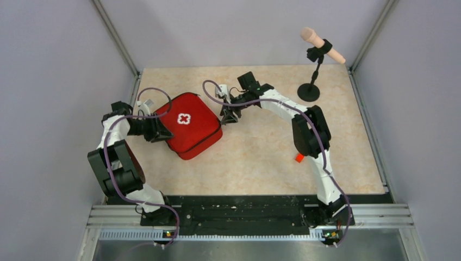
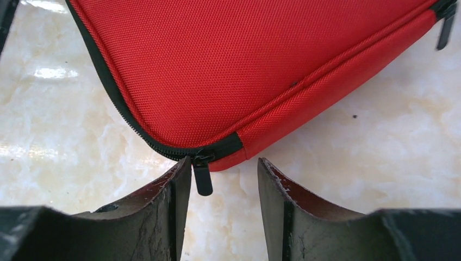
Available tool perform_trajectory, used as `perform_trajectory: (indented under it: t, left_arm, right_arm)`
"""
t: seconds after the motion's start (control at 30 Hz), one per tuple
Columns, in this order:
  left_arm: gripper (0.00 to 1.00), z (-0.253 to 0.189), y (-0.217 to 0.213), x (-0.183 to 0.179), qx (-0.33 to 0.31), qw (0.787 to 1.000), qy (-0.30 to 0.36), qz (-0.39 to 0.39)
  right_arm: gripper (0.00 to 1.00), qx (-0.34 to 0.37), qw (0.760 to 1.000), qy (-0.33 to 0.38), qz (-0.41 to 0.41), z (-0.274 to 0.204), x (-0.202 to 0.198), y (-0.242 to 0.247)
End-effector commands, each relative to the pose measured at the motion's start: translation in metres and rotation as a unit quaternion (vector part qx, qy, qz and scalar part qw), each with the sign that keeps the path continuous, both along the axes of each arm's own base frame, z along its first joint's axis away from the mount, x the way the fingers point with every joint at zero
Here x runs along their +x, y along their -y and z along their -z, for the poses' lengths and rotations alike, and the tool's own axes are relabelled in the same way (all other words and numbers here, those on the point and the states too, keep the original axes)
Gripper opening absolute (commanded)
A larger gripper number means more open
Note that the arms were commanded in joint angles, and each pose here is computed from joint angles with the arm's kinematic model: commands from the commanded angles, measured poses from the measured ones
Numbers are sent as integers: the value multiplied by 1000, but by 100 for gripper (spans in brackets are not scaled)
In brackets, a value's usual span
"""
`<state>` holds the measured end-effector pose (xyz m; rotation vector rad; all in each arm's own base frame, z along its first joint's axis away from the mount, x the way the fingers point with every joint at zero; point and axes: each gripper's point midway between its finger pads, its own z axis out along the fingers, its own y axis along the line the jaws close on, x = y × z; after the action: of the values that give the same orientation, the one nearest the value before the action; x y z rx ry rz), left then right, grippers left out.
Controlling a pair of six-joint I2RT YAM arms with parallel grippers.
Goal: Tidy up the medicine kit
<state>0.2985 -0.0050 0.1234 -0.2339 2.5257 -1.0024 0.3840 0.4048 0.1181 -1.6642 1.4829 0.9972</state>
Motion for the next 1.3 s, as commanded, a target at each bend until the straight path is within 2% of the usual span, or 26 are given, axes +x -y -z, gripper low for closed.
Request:
perform_trajectory:
  t: [0.0,0.33,0.53,0.63,0.83,1.1,1.27]
  left_arm:
    - [36,-3,7,-4,-10,1000,8,17]
    - [36,-3,9,-4,-12,1000,5,20]
    - [36,-3,10,-5,-14,1000,7,20]
    - [36,-3,10,-5,-15,1000,7,21]
    - [36,-4,11,-6,-16,1000,8,22]
    - [36,-4,13,-5,-23,999,9,22]
    - [36,-5,15,-4,-28,999,10,24]
  right_arm:
    - [47,36,997,-62,-31,-9,-8,-1]
    - [50,38,996,-66,-46,-10,-24,7]
    - [41,17,998,-56,-25,2,-21,3]
    - [39,17,999,-32,6,3,-15,-1]
    - [41,29,996,50,69,-11,0,-4]
    - [46,29,989,97,107,-27,-2,-2]
    - [45,7,985,132,108,-22,-9,-6]
